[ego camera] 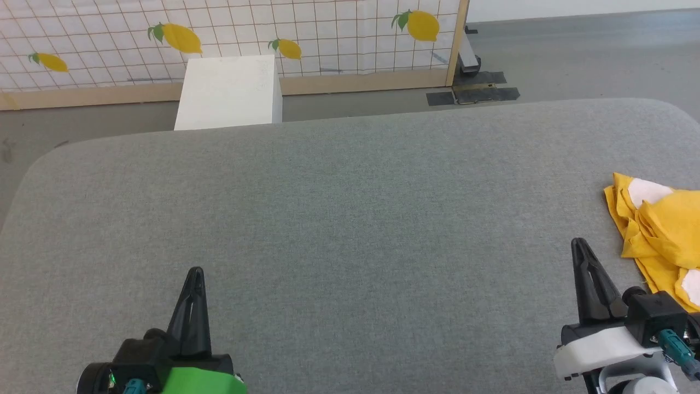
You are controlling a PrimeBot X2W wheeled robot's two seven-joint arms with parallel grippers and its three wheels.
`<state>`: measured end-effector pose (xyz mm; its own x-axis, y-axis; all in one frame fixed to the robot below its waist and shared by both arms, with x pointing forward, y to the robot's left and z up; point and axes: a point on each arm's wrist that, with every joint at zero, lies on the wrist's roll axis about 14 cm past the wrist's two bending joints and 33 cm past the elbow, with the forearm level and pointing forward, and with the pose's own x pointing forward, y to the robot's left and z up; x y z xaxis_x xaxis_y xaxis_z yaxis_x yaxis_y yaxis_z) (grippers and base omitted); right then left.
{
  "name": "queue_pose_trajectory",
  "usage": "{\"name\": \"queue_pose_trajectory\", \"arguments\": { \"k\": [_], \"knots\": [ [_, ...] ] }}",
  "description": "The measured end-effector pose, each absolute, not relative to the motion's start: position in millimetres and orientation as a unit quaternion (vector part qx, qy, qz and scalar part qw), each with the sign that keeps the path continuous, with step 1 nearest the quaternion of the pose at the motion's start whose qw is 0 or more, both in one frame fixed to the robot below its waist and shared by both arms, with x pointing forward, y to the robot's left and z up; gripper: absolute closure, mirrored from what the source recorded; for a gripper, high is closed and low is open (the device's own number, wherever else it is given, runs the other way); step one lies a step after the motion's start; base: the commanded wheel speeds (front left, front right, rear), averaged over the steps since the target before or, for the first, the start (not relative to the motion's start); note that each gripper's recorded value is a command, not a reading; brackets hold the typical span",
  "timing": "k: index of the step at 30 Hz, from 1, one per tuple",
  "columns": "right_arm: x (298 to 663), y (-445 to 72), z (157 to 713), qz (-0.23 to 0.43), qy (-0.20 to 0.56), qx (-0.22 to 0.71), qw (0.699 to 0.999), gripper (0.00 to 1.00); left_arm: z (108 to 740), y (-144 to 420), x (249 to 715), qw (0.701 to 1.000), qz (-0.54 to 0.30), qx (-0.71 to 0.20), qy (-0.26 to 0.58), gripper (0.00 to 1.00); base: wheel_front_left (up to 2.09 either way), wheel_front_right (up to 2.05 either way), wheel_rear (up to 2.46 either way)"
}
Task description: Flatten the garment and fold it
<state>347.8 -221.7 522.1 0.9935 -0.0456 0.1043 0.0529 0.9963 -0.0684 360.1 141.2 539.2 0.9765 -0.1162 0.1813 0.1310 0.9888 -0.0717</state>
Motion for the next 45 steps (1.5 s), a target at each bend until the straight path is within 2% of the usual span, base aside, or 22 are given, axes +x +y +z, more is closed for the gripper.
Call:
{"name": "queue_pose_trajectory", "arguments": {
  "k": [45],
  "knots": [
    [356,-202,520,0.005,-0.028,-0.034,0.999,1.00,530,153,361,0.998,-0.044,-0.018,-0.052,1.00,0.00,0.00,0.00]
  ]
}}
